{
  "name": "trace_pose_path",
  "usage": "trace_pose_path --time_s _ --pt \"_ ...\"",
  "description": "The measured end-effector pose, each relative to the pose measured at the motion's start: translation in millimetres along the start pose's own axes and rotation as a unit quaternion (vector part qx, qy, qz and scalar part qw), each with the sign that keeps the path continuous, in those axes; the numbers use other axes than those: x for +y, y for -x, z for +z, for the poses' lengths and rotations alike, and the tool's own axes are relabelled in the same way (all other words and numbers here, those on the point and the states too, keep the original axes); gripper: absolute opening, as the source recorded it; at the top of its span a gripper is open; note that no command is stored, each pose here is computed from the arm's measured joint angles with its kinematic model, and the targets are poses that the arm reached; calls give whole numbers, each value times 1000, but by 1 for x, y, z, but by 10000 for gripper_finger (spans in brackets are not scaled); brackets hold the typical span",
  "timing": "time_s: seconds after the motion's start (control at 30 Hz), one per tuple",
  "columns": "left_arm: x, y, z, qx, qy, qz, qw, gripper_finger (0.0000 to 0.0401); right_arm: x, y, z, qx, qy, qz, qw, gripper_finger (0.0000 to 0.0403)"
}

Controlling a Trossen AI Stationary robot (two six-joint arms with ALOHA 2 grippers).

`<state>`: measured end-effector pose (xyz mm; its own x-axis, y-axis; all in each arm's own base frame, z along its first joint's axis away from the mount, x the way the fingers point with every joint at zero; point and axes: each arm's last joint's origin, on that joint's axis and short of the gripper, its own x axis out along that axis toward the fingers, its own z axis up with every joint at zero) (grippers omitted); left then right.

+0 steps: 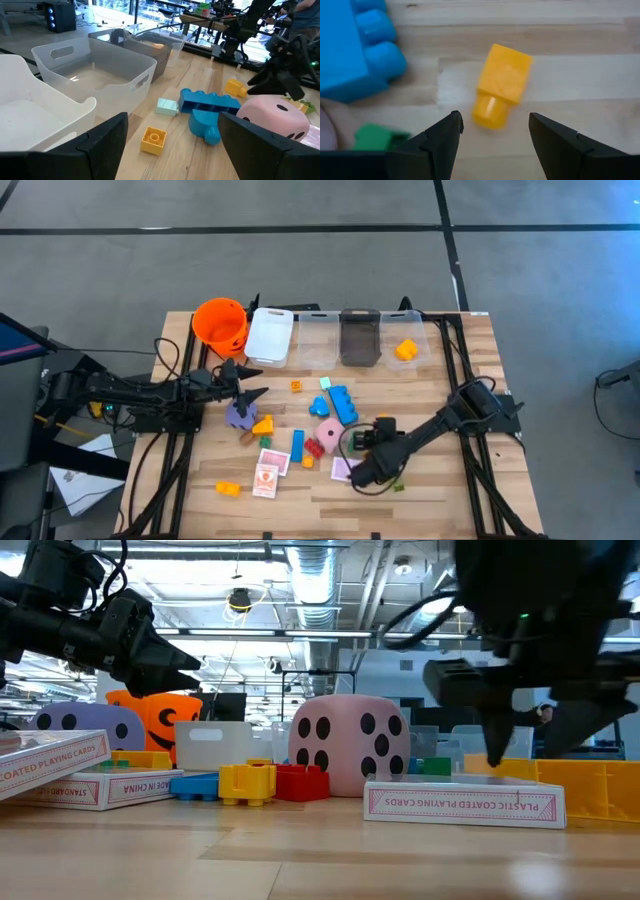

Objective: Pick & Place Toys
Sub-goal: Put the big yellow game piece into the right transparent bin

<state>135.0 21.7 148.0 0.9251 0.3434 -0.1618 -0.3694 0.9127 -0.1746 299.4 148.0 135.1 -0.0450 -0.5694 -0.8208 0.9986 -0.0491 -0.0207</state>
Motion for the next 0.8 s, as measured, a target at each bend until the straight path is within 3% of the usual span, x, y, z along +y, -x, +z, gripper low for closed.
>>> trace_pose_path --time_s 0.37,0.8 --pt "0 0 0 1 0 -1 1000 301 14 -14 20 7 -31 -18 999 230" --pt "0 0 0 2 0 -2 1000 301 1 -36 18 18 -26 -71 997 230"
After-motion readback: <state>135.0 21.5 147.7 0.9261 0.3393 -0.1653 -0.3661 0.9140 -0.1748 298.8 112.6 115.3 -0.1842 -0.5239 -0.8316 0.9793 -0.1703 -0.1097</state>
